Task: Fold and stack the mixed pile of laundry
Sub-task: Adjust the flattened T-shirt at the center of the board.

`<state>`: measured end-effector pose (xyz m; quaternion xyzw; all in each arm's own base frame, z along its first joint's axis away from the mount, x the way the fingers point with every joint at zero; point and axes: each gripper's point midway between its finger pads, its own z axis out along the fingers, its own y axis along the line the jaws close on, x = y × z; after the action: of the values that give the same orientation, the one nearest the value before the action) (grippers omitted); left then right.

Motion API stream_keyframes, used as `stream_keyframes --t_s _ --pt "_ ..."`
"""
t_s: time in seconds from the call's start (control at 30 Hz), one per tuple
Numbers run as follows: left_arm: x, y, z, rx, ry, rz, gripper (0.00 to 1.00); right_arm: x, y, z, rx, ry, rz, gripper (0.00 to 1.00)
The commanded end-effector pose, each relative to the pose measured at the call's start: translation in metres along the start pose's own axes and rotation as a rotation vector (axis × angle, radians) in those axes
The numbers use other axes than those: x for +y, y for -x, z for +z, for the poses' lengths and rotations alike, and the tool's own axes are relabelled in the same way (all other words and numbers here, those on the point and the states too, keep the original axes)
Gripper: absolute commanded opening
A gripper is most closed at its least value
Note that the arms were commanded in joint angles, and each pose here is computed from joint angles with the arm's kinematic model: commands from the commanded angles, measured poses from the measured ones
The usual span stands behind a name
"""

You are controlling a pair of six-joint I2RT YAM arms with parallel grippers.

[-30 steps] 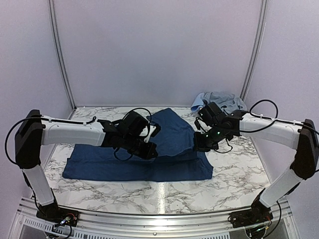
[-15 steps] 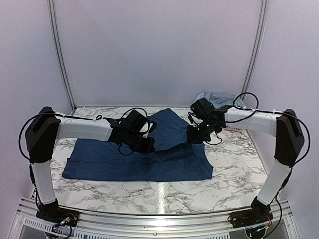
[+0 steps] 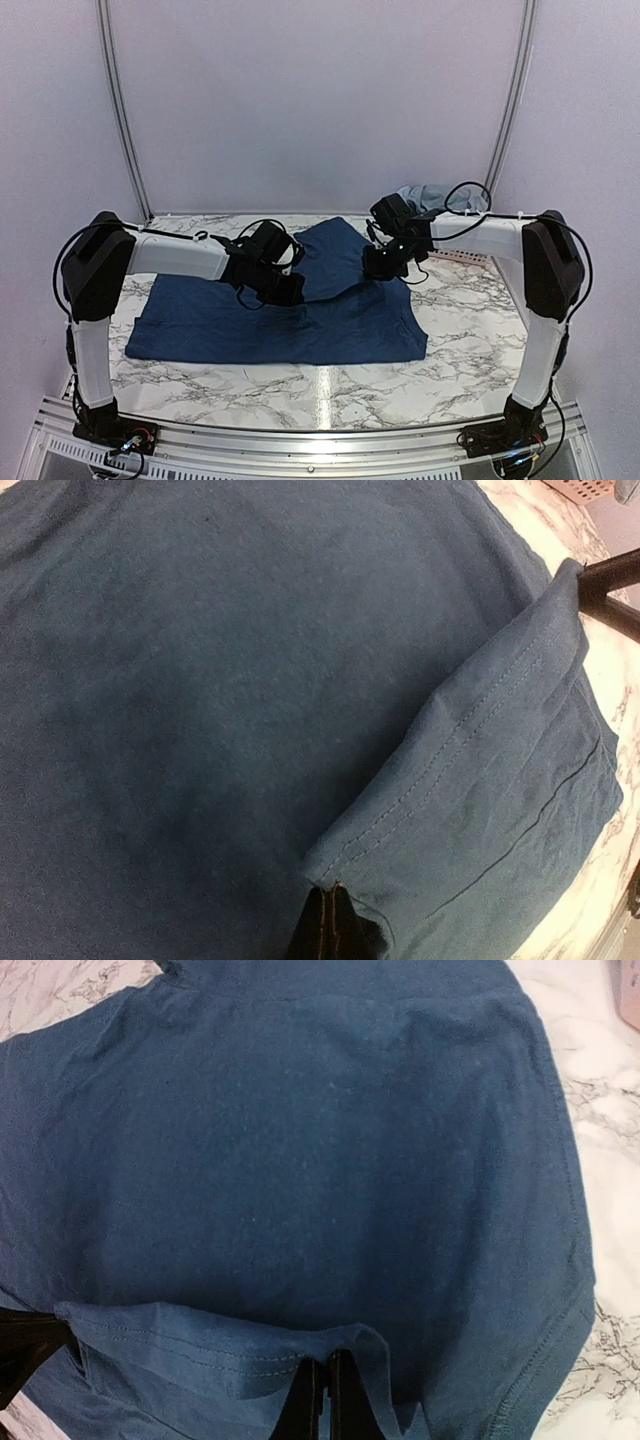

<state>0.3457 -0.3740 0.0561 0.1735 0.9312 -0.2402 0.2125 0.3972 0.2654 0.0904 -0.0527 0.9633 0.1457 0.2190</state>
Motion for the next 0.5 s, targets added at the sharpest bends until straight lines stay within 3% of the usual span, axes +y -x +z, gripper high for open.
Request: stream_keyframes --t_s 0.0,0.13,0.2,0.23,0.33,0.47 --pt "0.010 0.004 0.001 -0.019 0.008 -0.044 0.00 0.014 0.029 0.002 -0.065 0.055 -0.023 0.00" --pt "0.027 0.005 -0.001 -0.032 0.051 -0.102 0.00 0.005 0.034 0.008 -0.063 0.031 -0.017 0.00" --pt "0.043 0.008 -0.006 -0.049 0.085 -0.159 0.11 -0.005 0.039 0.008 -0.069 0.015 0.007 0.00" --pt "0.053 0.010 -0.010 -0.060 0.102 -0.194 0.22 -0.010 0.043 0.006 -0.075 0.009 0.017 0.01" --pt "0.074 0.015 -0.027 -0.100 0.128 -0.260 0.49 -0.020 0.052 -0.006 -0.103 -0.002 0.030 0.35" --pt "0.078 0.020 -0.050 -0.141 0.135 -0.219 0.63 -0.016 0.050 -0.025 -0.109 0.030 -0.007 0.51"
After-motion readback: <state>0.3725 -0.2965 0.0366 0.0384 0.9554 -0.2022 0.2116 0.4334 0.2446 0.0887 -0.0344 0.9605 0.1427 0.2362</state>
